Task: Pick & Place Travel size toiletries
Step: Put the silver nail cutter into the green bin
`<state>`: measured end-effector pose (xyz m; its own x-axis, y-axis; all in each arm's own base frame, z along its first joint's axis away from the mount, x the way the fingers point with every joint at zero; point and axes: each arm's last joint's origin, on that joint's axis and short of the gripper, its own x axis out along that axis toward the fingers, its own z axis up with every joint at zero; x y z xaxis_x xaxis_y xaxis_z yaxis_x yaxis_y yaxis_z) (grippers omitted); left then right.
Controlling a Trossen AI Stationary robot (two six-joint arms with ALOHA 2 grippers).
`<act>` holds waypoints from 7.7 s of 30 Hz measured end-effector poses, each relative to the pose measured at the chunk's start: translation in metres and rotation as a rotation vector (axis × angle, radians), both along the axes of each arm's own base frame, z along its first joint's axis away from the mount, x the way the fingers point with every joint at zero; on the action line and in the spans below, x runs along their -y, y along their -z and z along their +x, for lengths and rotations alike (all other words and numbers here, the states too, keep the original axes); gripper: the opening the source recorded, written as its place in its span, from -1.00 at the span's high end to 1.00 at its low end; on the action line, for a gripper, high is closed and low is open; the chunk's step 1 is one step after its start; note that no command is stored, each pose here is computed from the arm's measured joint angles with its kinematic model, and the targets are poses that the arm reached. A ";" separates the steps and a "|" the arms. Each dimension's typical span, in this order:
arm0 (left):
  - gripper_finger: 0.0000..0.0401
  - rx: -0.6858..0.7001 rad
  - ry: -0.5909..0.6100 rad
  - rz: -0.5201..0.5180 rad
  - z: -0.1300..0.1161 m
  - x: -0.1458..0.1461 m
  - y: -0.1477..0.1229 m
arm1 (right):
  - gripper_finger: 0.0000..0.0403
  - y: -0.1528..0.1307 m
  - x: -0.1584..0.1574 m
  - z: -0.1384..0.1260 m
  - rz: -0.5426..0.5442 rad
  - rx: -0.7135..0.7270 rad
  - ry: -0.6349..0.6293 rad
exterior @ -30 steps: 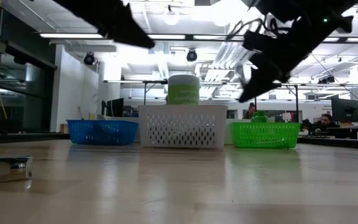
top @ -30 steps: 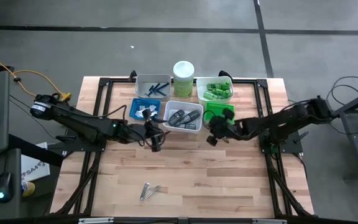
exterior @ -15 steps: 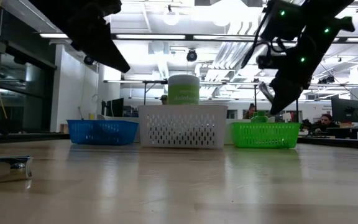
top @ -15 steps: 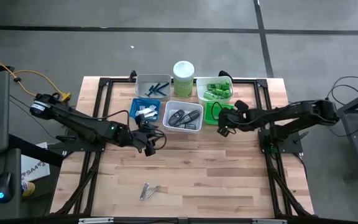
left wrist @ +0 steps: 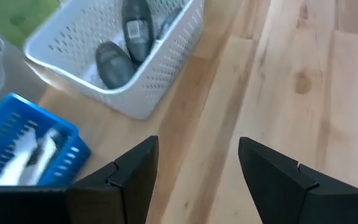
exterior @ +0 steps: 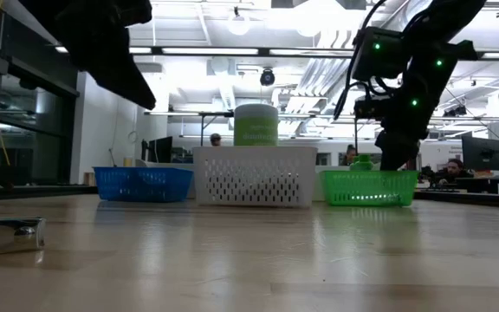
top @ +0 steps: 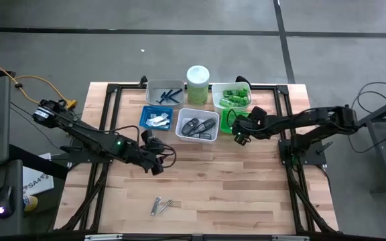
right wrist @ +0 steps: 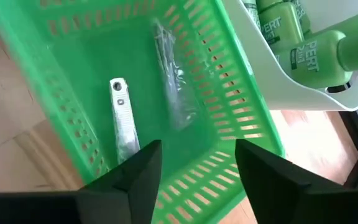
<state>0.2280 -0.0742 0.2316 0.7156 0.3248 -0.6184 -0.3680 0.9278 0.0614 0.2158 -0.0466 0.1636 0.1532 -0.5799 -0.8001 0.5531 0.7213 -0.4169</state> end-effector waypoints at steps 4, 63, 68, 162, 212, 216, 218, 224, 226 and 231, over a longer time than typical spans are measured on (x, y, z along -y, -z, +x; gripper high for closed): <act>-0.10 -0.012 0.016 -0.108 0.000 0.002 0.001 | -0.01 -0.006 -0.001 -0.002 0.014 0.050 0.021; -0.10 -0.503 -0.663 -0.832 0.027 0.162 0.059 | 0.19 -0.072 -0.113 -0.035 0.281 0.537 -0.425; -0.10 -0.490 -0.688 -0.848 0.023 0.171 0.065 | 0.19 -0.072 -0.116 -0.036 0.285 0.533 -0.440; 0.55 0.178 0.265 0.148 0.147 0.116 0.011 | 0.78 0.001 -0.195 0.044 0.118 1.098 -1.022; 0.10 -0.087 -0.153 -0.125 0.068 0.114 0.000 | 0.76 0.006 -0.012 -0.023 -0.006 0.916 0.323; 0.10 -0.116 -0.167 -0.156 0.066 0.113 0.001 | 0.70 0.012 -0.007 -0.026 0.062 0.992 0.312; 0.10 -0.131 -0.172 -0.170 0.065 0.113 0.002 | 0.64 0.013 -0.006 -0.027 0.085 1.005 0.304; 0.10 -0.153 -0.174 -0.214 0.064 0.114 0.003 | 0.42 0.014 -0.005 -0.028 0.084 1.004 0.312; 0.10 -0.159 -0.181 -0.238 0.064 0.114 0.003 | 0.33 0.014 -0.005 -0.028 0.084 1.004 0.312; 0.10 -0.179 -0.186 -0.288 0.063 0.117 0.004 | 0.10 0.013 -0.005 -0.027 0.086 1.012 0.306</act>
